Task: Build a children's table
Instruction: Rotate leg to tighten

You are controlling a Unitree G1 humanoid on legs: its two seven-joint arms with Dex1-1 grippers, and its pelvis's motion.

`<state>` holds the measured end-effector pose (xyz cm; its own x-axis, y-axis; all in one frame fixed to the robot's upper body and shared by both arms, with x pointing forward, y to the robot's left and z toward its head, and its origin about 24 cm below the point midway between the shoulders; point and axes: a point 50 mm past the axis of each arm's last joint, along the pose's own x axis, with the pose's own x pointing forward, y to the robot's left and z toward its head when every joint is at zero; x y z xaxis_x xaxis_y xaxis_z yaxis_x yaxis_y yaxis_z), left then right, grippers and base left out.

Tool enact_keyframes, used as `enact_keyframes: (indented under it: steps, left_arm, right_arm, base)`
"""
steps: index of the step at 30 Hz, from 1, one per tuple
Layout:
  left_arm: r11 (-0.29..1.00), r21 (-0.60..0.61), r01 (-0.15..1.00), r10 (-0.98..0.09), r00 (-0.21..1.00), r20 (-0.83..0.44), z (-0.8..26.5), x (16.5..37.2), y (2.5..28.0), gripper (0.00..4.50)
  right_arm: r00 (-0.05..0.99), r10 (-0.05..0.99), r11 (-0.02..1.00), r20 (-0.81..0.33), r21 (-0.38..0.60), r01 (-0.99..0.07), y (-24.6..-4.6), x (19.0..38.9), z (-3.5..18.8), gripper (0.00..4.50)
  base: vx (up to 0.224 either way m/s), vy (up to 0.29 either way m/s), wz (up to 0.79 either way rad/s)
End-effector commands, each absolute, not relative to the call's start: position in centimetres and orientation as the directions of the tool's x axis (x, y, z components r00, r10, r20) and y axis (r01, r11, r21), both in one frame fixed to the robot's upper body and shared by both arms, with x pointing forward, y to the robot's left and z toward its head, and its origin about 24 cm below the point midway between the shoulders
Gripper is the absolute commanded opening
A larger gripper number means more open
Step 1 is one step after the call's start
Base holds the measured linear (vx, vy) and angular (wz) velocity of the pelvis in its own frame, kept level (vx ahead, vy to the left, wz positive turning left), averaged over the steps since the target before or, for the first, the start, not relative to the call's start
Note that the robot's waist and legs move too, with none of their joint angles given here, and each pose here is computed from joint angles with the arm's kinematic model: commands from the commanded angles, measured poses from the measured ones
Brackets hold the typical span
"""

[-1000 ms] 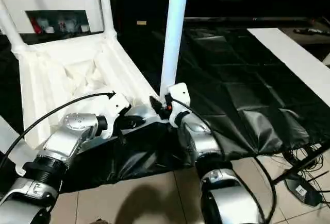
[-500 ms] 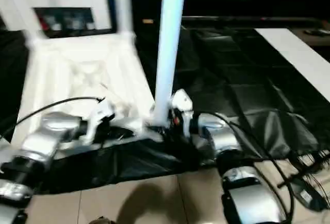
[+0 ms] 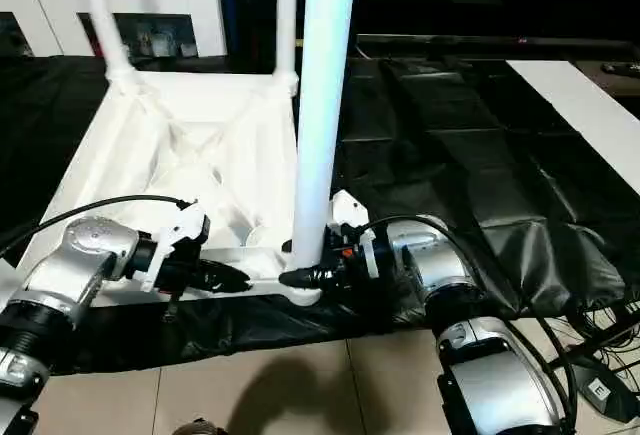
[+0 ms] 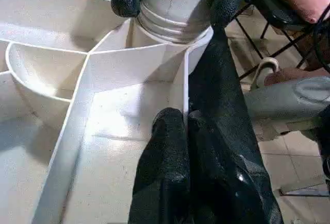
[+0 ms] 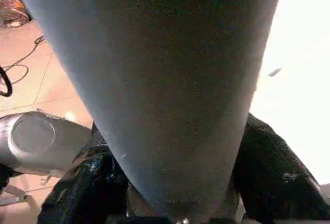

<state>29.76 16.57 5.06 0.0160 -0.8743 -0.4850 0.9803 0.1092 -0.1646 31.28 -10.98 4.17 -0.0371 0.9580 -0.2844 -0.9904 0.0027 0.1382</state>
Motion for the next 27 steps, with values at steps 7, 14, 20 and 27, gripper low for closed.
enact_keyframes:
  steps: [7, 14, 20, 27]
  left_arm:
    - [0.127, -0.117, 0.985, -0.892, 0.062, -0.448, 5.8, 30.6, 15.5, 0.00]
    - [0.353, -0.048, 0.935, -0.848, 0.297, -0.439, 5.6, 32.0, 14.3, 0.00]
    - [0.500, -0.024, 0.866, -0.799, 0.450, -0.400, 5.1, 32.3, 10.2, 0.00]
    - [0.461, -0.049, 0.886, -0.831, 0.412, -0.374, 4.4, 31.3, 7.6, 0.00]
  right_arm:
    - [-0.111, 0.953, -0.039, -0.281, 0.250, -0.968, -10.0, 29.6, 2.2, 2.38]
    - [0.331, 0.902, 0.391, -0.279, 0.198, -0.899, -9.2, 31.4, 1.0, 2.33]
    - [0.645, 0.711, 0.703, -0.281, 0.243, -0.669, -6.3, 32.5, 0.2, 2.30]
    - [0.671, 0.703, 0.710, -0.236, 0.172, -0.683, -4.0, 32.5, 1.1, 3.00]
  base:
    - [0.000, 0.000, 0.00]
    - [0.000, 0.000, 0.00]
    - [0.000, 0.000, 0.00]
    - [0.000, 0.000, 0.00]
